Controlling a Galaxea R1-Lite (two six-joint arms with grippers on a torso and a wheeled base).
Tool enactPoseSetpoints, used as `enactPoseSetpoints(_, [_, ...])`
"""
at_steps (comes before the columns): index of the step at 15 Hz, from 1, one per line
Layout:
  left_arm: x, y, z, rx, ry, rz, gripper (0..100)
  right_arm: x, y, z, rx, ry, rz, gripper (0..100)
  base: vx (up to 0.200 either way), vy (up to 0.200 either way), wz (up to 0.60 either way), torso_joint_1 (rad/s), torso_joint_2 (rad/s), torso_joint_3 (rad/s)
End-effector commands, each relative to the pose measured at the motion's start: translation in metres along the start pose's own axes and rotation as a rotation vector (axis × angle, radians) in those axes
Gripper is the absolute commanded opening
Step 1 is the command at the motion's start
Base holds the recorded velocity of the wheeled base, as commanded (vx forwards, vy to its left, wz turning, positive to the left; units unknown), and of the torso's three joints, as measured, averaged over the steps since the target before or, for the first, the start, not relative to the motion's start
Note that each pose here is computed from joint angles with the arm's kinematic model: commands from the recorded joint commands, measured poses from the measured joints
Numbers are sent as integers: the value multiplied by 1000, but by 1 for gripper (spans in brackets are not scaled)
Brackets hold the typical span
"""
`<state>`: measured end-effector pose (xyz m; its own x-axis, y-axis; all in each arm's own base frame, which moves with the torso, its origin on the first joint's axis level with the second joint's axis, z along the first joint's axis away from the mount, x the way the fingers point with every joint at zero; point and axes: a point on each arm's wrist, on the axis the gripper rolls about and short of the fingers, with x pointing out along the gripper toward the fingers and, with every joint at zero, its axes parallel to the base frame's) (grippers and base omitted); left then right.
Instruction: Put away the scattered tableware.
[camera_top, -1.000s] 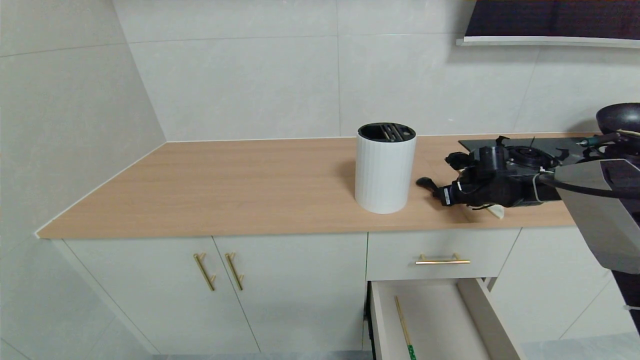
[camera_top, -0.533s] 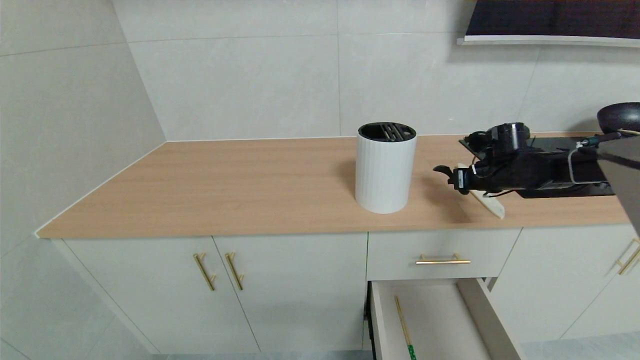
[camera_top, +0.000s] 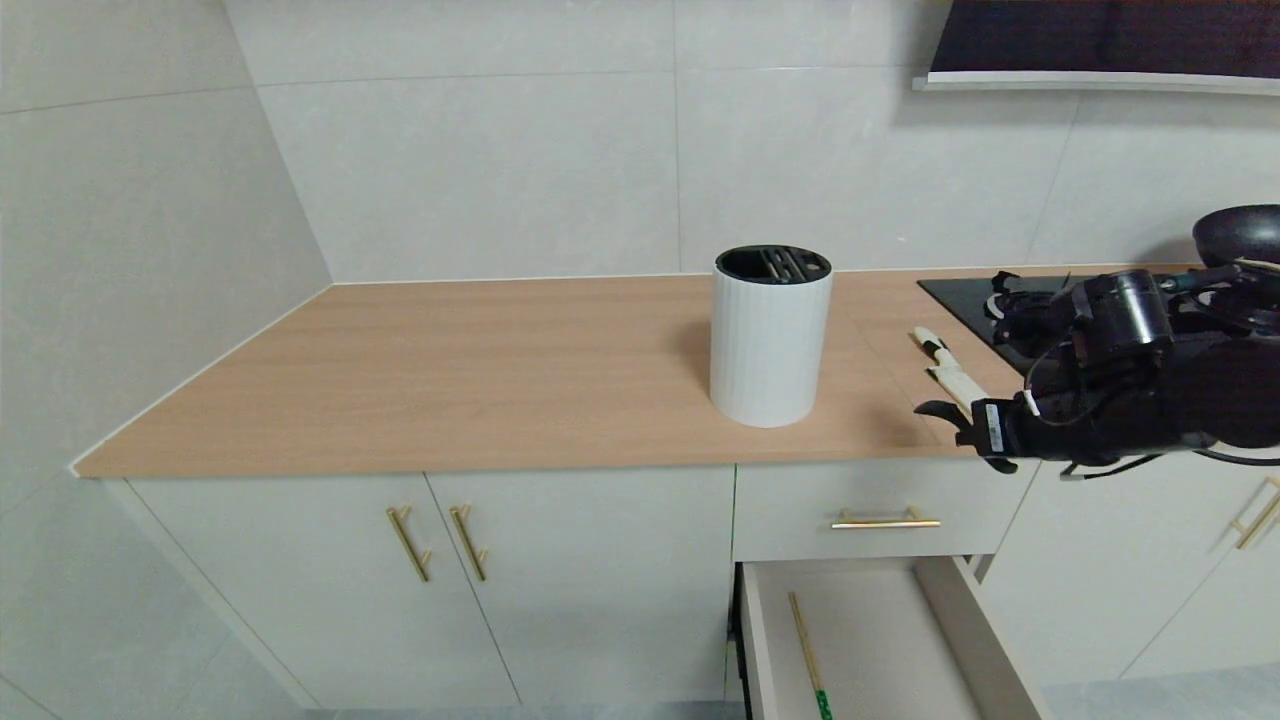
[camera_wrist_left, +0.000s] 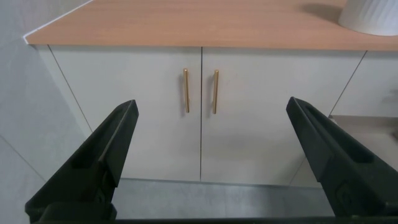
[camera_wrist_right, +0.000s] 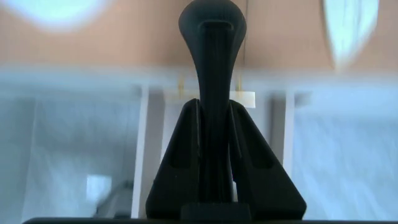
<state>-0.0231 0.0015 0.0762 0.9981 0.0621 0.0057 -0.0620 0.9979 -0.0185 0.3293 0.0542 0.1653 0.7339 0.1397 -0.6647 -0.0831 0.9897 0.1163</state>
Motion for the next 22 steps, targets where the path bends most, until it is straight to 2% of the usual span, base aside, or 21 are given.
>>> enactPoseSetpoints(1, [0,0,0,0,0,1,100,-28,18,-24,-6,16,11,0,0,0,0,0,0,0])
enactPoseSetpoints(6, [0,0,0,0,1,1,100,-6,31,-39,-27,90,-20,0,0,0,0,-28,65,43])
enactPoseSetpoints(22, [0,0,0,0,1,1,100,8,34,-48,-44,136,-38,0,0,0,0,-164,477,304])
